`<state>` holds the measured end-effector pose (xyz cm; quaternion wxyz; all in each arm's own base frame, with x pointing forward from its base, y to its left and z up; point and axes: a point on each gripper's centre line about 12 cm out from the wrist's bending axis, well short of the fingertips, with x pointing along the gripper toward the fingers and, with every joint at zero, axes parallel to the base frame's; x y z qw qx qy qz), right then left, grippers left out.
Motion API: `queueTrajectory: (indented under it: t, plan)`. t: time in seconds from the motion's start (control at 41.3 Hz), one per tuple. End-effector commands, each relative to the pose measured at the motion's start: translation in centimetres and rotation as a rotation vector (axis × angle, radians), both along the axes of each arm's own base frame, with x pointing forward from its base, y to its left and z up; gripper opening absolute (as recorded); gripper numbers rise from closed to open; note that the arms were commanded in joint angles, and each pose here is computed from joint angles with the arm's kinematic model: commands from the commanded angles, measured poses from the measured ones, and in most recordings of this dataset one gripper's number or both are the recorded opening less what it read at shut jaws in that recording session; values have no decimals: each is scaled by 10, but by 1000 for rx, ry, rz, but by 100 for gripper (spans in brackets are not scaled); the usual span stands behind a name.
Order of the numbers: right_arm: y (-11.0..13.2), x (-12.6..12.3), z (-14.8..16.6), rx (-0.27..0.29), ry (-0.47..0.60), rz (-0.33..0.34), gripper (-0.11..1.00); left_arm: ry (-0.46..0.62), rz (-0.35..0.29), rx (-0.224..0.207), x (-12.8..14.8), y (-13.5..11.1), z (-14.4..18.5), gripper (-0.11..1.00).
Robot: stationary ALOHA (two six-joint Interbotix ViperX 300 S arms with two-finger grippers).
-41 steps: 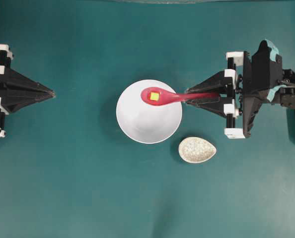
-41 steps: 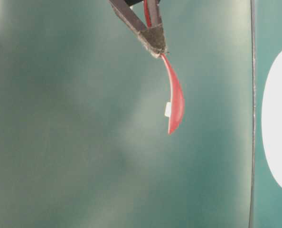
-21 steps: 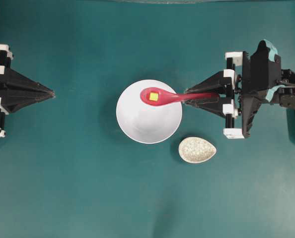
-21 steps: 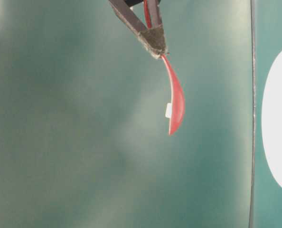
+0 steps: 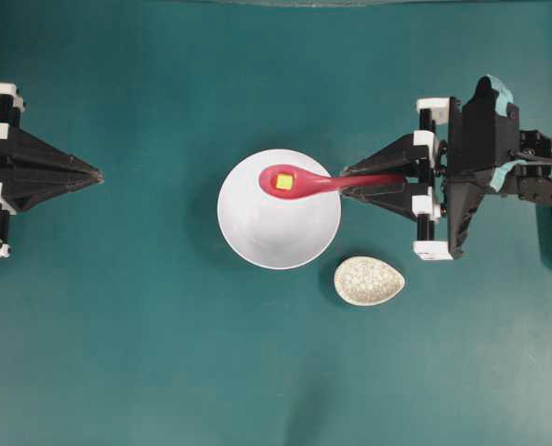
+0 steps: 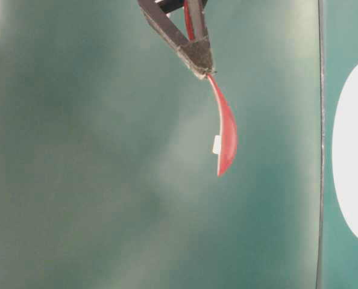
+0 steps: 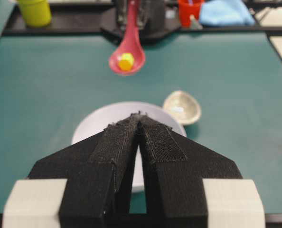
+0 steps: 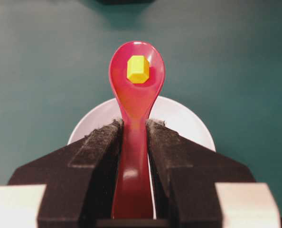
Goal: Scoop the yellow hexagonal prism block from the bowl with a spoon using the right arm.
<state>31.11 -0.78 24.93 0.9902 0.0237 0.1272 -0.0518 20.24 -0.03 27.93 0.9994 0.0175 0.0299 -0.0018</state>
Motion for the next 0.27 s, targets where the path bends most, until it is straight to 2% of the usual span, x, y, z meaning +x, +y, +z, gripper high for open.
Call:
queueTrajectory:
  t: [0.0, 0.242]
  plan:
    - [1, 4, 14, 1, -42, 0, 24, -20, 1, 3, 2, 0, 8, 5]
    - [1, 4, 13, -1, -41, 0, 24, -18, 1, 3, 2, 0, 7, 5]
